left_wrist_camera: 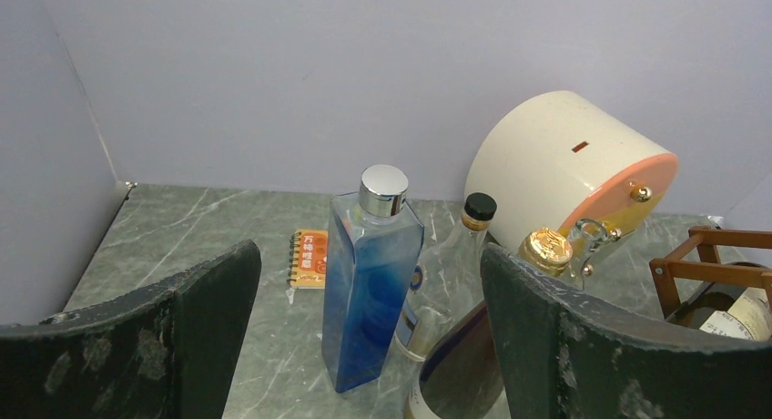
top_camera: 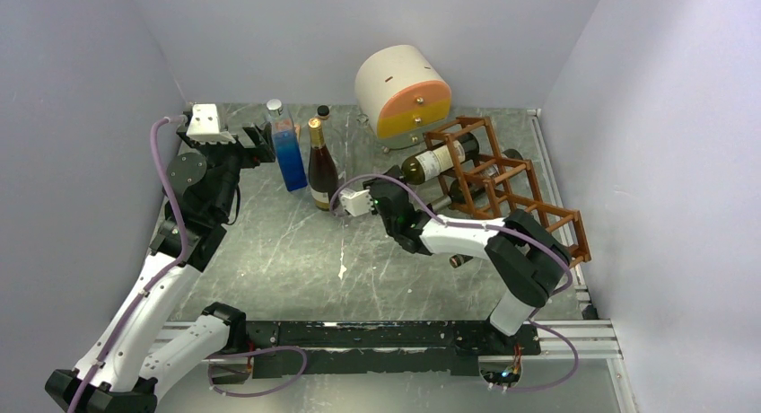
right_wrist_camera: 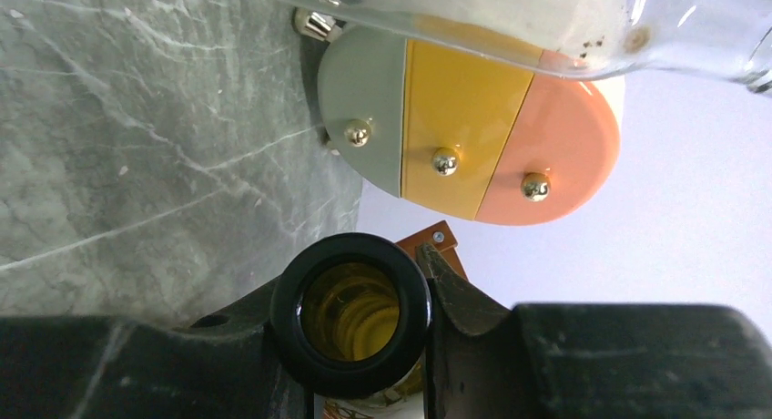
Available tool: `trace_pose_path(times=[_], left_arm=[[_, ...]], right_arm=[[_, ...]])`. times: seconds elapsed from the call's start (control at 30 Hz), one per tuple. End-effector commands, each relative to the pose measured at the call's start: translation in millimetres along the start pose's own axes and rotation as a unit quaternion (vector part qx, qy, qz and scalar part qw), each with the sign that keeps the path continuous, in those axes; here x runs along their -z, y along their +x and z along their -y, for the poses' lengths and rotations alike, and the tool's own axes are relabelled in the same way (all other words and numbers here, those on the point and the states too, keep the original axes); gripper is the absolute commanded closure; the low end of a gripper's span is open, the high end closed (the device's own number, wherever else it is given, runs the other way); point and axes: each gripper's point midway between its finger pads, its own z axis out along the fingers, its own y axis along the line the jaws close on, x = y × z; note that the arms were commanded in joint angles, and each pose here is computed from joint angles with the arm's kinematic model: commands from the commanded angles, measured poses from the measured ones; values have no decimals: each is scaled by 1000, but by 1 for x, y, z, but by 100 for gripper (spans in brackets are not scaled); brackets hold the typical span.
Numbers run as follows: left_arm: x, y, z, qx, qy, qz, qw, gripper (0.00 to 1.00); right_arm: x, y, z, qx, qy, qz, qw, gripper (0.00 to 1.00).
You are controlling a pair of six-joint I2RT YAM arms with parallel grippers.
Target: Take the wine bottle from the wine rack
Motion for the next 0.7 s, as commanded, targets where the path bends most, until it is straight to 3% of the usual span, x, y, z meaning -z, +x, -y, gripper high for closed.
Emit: trace_pose_path(times=[0.0,0.23,0.67], left_arm=[[1,-11,2,6,4,16,1000,6],[1,-11,2,5,4,15,1000,6],[0,-10,3,5,6,13,1000,6]], right_arm=[[15,-2,12,-3,26,-12,1000,100],[25,-9,6,1,25,-3,1000,100],[71,-65,26,-7,59,40,997,100]])
